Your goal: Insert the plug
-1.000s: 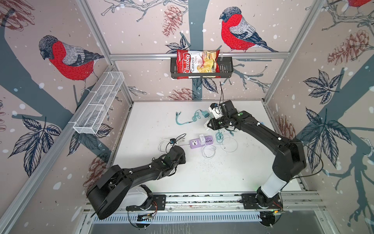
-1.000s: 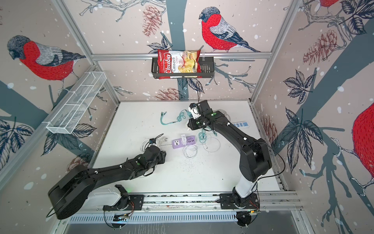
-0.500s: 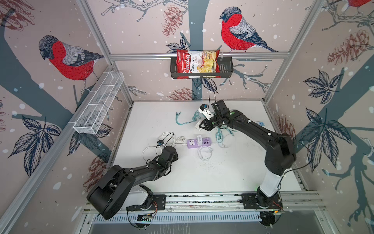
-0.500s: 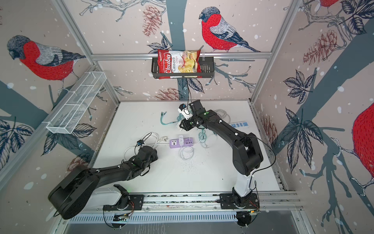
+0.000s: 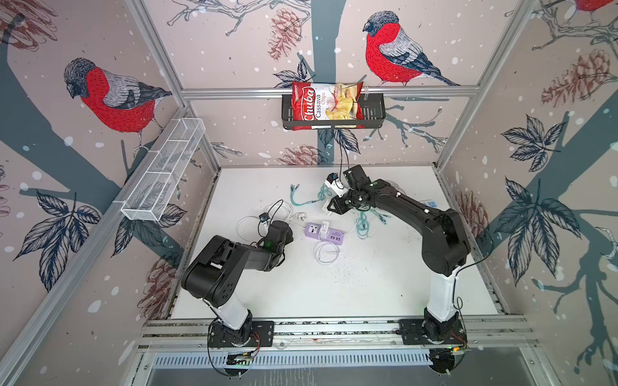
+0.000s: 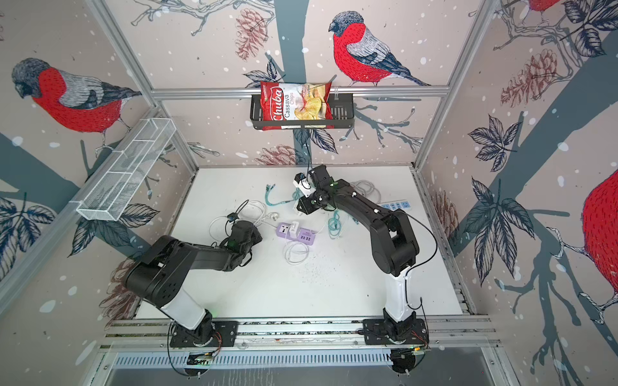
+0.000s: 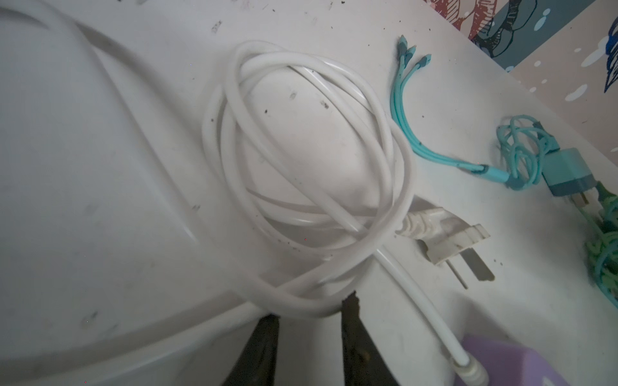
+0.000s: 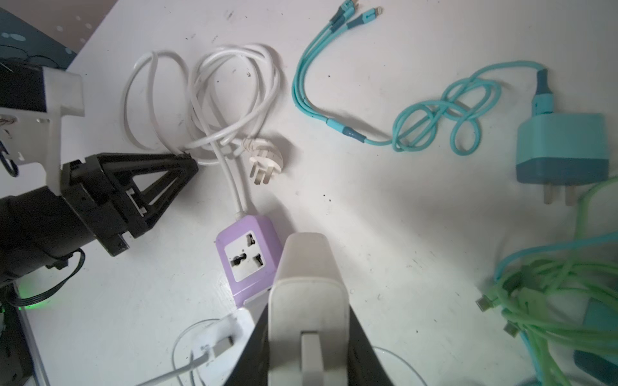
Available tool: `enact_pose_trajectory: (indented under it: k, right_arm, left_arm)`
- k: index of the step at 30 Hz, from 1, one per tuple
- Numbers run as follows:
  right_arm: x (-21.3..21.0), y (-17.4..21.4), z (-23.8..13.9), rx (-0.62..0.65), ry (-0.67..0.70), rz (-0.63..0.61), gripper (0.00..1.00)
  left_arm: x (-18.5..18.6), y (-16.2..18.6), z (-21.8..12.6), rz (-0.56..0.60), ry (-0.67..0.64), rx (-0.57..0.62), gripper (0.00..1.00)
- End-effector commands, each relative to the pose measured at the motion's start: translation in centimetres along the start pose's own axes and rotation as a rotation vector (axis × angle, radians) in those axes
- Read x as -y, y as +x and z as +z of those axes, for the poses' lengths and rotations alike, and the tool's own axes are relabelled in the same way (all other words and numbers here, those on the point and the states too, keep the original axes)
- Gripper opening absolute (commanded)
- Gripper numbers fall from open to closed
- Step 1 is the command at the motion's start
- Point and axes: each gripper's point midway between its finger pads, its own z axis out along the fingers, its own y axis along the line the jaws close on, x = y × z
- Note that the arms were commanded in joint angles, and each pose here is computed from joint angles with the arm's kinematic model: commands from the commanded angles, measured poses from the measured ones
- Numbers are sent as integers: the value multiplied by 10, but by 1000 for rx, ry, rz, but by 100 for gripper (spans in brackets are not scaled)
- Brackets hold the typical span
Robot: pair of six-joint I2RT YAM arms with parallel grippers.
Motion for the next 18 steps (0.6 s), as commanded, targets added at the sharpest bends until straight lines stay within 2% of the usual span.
enact_pose_trajectory:
  k: [1,8,13,18]
  right_arm:
    - [7,7,7,-28,28,22,15]
    - [7,25,19,-68,23,69,15]
    - [-4,38,18,-67,15,95,14]
    - [-17,53,11,-63,-9,117,15]
  left_arm:
    - [-12,25,9,68,-52,-130,32]
    - [11,2,9,80,0,-83,31]
    - [29,8,11,73,96,-112,29]
    - [30,18,11,48,126,-128,29]
